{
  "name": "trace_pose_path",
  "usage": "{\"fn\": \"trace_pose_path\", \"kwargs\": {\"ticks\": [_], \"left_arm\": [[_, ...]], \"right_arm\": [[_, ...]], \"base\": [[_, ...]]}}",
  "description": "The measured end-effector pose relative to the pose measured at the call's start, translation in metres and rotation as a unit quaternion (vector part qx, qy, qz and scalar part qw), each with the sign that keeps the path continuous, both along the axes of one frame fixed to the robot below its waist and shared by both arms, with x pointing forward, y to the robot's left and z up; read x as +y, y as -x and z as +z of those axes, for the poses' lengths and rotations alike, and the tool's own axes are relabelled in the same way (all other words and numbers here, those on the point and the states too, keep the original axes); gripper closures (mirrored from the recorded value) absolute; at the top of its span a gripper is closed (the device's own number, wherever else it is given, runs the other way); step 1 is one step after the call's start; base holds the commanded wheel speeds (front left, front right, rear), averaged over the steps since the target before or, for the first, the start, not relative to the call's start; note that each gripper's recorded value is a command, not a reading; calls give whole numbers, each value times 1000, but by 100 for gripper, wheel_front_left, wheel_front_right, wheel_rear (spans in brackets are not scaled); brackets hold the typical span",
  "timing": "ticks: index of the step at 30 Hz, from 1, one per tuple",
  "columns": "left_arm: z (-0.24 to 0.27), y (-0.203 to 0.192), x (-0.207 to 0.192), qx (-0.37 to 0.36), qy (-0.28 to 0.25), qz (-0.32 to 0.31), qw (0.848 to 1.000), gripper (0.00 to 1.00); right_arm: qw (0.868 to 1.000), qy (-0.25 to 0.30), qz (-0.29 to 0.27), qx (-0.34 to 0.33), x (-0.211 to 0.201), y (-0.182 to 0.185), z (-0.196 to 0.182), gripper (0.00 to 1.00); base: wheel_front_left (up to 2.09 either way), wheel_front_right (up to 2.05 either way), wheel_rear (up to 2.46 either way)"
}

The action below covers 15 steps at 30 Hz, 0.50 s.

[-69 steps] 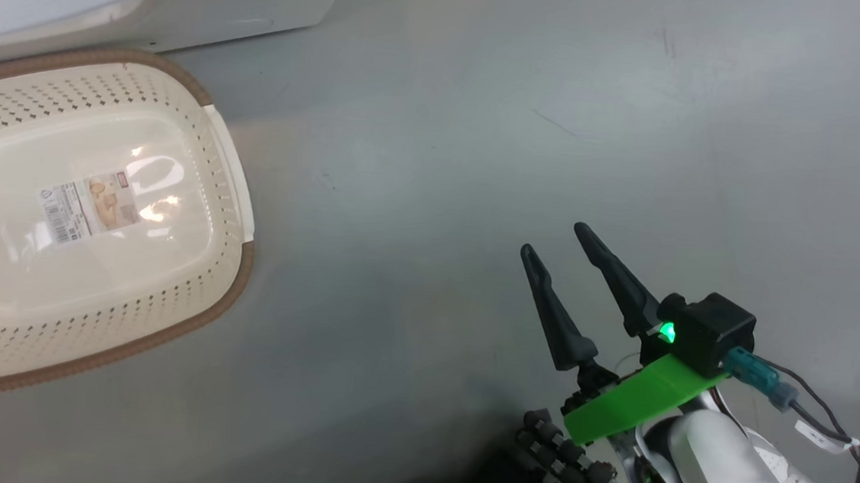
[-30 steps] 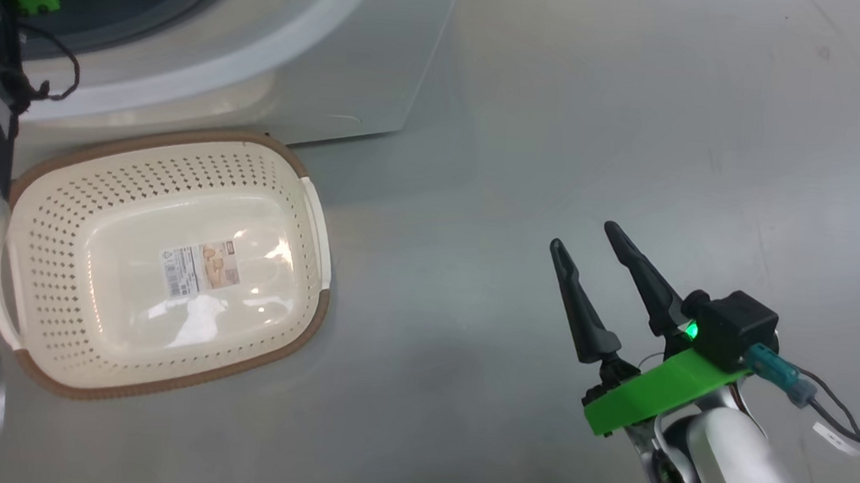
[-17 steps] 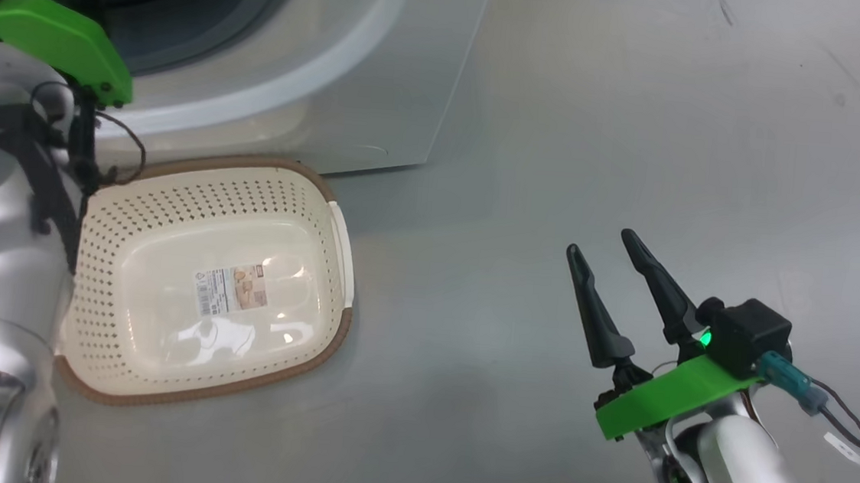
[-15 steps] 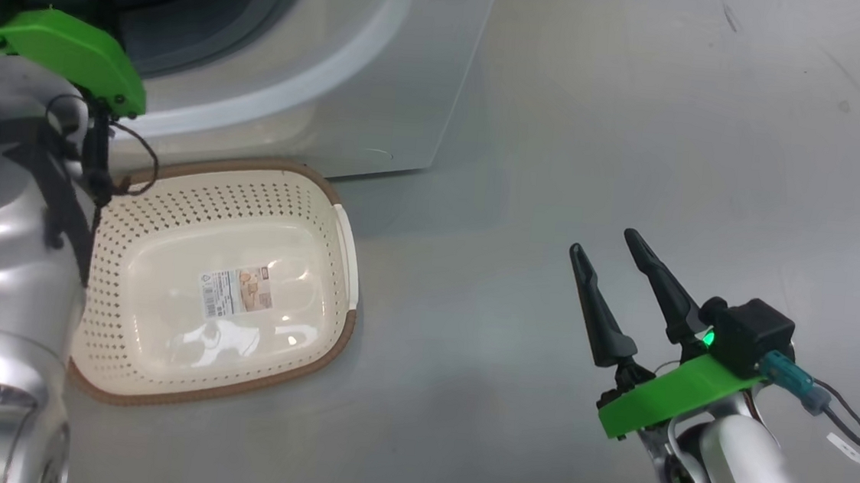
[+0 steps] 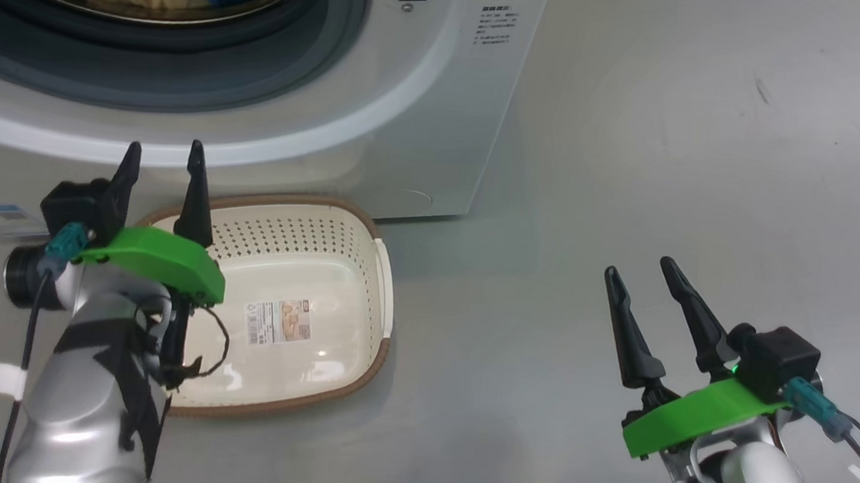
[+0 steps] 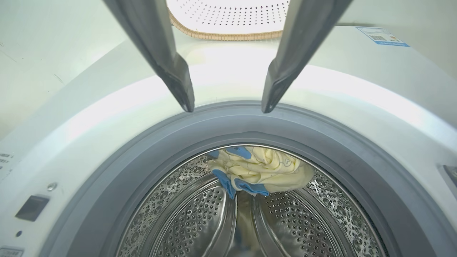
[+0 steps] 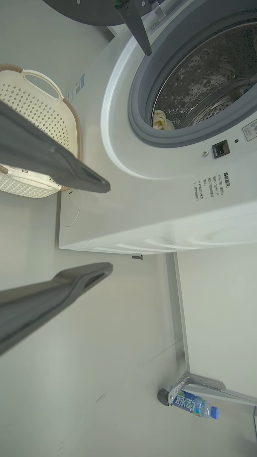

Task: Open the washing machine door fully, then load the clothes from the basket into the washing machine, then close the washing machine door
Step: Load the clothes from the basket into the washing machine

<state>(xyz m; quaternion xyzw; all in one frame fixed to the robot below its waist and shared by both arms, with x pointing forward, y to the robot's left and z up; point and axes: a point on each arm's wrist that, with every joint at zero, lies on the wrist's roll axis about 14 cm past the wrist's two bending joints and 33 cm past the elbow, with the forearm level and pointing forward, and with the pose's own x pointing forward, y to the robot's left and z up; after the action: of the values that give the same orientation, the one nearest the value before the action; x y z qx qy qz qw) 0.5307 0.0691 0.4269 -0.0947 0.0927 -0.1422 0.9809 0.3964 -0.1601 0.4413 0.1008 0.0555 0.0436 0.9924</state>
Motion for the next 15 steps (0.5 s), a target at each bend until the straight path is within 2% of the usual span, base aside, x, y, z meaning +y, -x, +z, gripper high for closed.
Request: {"fn": "trace_pose_path", "kwargs": {"ticks": [5,10,15], "left_arm": [[14,21,9,-26,7,7,1000,0],[5,47,18,-15,2,13,1000,0],[13,55,24,-27,3,20,999,0]], "right_arm": [[1000,-3,8,-12,6,1,9,0],[1000,-2,16,-19,10,1,13,0],[999,-2,21,-25,12,1,17,0]], "base": [[0,0,0],[0,0,0],[0,0,0]]}}
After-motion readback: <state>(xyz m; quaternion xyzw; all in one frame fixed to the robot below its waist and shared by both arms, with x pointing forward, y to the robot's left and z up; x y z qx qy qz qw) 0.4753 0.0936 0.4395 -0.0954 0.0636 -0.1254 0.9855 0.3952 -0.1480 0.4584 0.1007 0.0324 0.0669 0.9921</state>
